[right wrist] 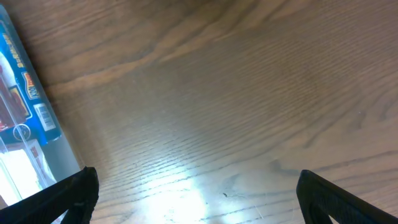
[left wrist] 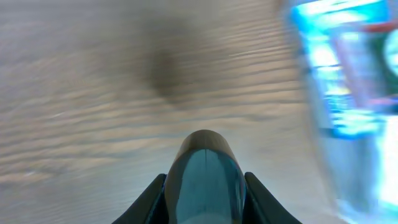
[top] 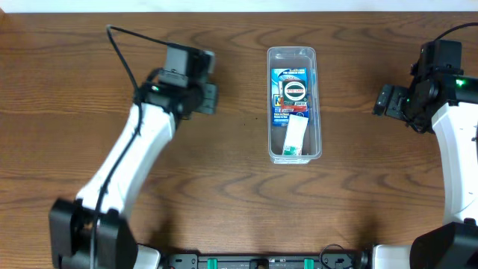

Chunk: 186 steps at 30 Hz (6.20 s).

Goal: Pack container
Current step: 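Move the left gripper over the dark bottle with white cap, then carry the held dark bottle over the container with the left gripper, then lower the dark bottle into the container beside the tube box, then open the left gripper and withdraw it from the container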

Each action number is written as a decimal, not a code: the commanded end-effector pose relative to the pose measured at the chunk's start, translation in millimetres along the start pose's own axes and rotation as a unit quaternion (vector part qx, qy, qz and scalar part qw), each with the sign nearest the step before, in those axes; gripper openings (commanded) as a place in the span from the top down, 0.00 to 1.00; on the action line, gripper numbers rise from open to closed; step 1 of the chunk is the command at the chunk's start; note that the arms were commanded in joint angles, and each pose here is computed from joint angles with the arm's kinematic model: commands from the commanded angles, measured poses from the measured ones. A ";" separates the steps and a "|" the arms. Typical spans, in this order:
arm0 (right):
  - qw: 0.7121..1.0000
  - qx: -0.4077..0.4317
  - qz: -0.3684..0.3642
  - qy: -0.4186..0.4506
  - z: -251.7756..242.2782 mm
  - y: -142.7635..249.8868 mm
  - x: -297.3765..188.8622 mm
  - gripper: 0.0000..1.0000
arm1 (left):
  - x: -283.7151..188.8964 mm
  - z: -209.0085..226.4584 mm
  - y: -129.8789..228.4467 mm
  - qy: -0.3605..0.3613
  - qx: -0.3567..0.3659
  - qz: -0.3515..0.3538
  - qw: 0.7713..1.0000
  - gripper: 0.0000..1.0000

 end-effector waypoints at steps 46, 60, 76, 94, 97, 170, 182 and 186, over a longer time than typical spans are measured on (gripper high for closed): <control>1.000 0.008 0.001 -0.001 -1.3 -0.5 0.6 0.01 | 61.7 -145.4 61.2 0.061 -0.108 0.017 0.992 0.71; 1.000 0.008 0.001 -0.001 -1.3 -0.5 0.6 0.01 | 64.3 -144.1 63.5 0.056 -0.104 0.023 0.993 0.69; 1.000 0.008 0.001 -0.001 -1.3 -0.5 0.6 0.01 | 50.9 -142.2 58.3 0.001 -0.044 0.012 0.999 0.69; 1.000 0.008 0.001 -0.001 -1.3 -0.5 0.6 0.01 | 44.7 -147.2 48.3 -0.006 -0.040 -0.009 0.999 0.70; 1.000 0.008 0.001 -0.001 -1.3 -0.5 0.6 0.01 | 50.2 -145.5 50.7 -0.015 -0.038 -0.005 0.999 0.70; 1.000 0.008 0.001 -0.001 -1.3 -0.4 0.6 0.01 | -25.9 -179.1 18.5 -0.002 0.018 0.000 1.000 0.08; 1.000 0.008 0.001 -0.001 -1.3 -0.4 0.6 0.01 | -202.1 -127.4 23.4 0.068 -0.005 -0.084 0.994 0.02; 1.000 0.008 0.001 -0.001 -1.3 -0.5 0.6 0.01 | -237.1 -98.4 45.8 0.062 -0.003 -0.076 0.995 0.02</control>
Point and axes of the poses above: each gripper's point midway between its finger pads, its own x axis out along the fingers, its own z axis along the line the jaws close on, y = z × x, the point moved 8 cm from there along -x, back along the fingers, and after that the axes turned 13 degrees about -x, right-handed, at the moved point
